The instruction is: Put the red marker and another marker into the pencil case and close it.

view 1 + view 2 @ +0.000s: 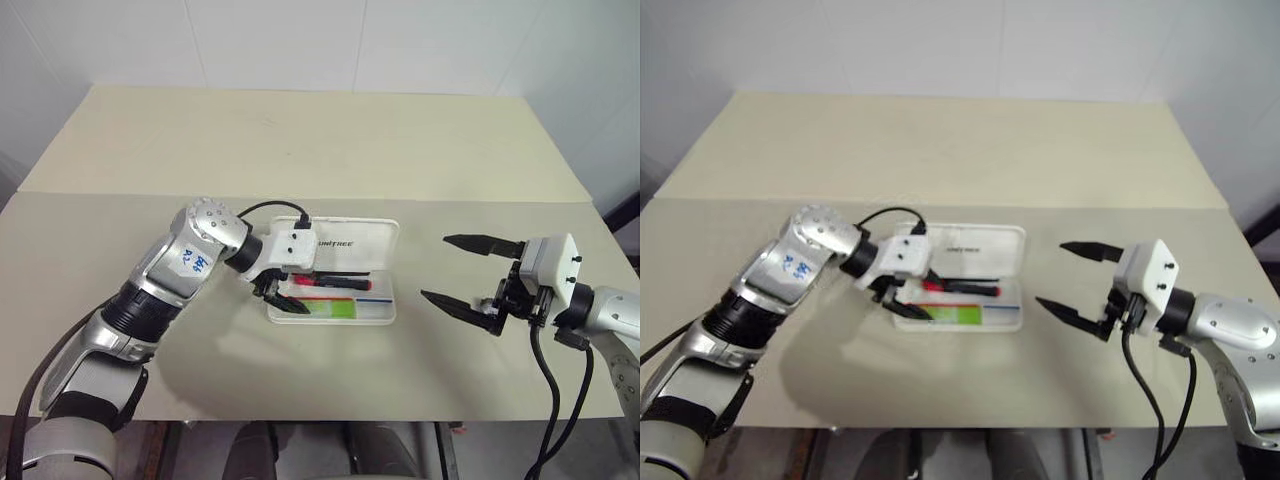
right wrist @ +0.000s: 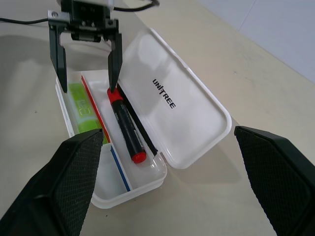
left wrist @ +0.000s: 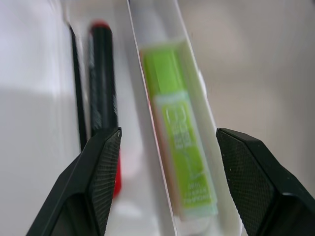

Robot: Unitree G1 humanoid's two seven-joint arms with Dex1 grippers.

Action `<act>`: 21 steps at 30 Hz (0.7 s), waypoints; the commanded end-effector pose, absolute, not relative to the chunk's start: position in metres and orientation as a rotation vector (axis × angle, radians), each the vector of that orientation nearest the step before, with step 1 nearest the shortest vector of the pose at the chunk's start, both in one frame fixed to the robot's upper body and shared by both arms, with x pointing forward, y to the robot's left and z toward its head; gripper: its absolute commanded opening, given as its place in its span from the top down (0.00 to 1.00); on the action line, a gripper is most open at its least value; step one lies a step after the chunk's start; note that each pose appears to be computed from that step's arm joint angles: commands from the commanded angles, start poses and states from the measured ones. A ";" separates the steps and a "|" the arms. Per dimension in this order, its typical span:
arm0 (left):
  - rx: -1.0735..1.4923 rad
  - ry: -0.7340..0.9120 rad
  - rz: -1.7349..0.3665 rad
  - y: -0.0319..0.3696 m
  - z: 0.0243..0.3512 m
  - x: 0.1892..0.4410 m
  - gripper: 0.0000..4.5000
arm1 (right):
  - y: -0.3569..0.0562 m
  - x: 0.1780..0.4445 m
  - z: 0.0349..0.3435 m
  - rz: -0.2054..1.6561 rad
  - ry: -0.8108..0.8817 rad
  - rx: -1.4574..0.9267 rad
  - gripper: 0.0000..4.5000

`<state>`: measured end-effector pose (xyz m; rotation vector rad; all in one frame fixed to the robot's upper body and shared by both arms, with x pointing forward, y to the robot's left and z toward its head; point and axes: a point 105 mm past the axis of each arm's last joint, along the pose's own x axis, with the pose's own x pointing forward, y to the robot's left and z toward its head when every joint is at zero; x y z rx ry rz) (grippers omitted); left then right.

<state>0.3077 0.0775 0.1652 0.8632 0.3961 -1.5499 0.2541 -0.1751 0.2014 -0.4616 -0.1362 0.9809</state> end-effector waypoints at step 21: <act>0.629 -0.052 -1.466 0.144 0.237 0.289 0.01 | -0.265 0.266 0.173 0.393 0.582 -0.371 0.00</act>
